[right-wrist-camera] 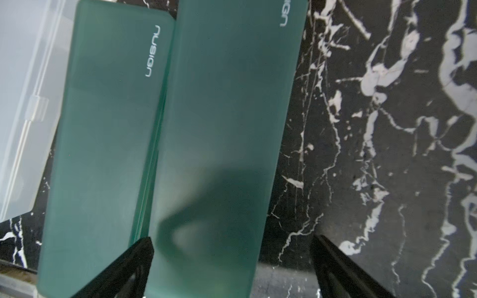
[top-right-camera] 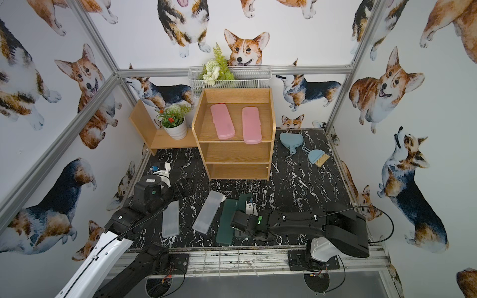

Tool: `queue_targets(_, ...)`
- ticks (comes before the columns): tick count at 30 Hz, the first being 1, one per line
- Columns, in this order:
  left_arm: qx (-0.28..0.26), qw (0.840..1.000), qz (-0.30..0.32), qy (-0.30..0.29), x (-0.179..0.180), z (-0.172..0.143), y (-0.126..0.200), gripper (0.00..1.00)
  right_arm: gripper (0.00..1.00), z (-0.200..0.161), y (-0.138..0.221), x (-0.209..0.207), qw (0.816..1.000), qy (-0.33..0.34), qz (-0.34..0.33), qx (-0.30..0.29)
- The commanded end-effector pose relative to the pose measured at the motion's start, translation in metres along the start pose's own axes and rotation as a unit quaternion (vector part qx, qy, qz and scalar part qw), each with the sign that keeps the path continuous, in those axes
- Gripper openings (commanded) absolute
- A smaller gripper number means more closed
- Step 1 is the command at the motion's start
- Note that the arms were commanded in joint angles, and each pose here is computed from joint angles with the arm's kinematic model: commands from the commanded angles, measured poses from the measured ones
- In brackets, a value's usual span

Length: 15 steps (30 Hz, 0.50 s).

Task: Place the pencil cases on the shelf according to color
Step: Pick up the pencil case from the center of the board.

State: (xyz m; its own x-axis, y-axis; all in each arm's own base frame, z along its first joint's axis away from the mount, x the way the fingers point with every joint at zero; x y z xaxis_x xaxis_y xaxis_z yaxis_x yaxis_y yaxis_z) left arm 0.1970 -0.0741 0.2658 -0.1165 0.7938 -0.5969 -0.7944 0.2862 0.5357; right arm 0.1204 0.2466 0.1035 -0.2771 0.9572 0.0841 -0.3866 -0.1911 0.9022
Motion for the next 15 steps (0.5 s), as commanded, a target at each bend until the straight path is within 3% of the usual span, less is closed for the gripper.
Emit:
queue_targets(1, 0.003, 1.0, 0.011, -0.001, 0.003, -0.001, -0.01, 0.99, 1.0, 0.005, -0.003, 0.007, 1.0, 0.008, -0.003, -0.002)
queue_targets(7, -0.005, 1.0, 0.0, 0.003, -0.002, 0.003, -0.017, 0.99, 1.0, -0.002, -0.014, 0.001, 0.998, 0.02, -0.045, 0.027)
queue_targets(15, 0.028, 0.999, 0.018, -0.014, 0.001, -0.004, -0.03, 0.99, 1.0, -0.013, -0.004, -0.033, 1.0, -0.003, -0.006, 0.005)
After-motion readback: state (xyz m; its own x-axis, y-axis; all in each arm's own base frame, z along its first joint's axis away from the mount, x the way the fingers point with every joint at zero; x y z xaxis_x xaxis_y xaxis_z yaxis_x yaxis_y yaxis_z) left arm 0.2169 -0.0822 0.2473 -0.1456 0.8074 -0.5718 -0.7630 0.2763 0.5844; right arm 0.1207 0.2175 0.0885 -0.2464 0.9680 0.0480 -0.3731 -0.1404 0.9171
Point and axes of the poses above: each gripper's point midway between its finger pads, its own y axis back along the fingers, its own x axis along the line the jaws close on, z = x × y, the point moved 7 cm from there along y, back along the fingers, and after that the axes turned 13 degrees about y, right-handed, at the moved point
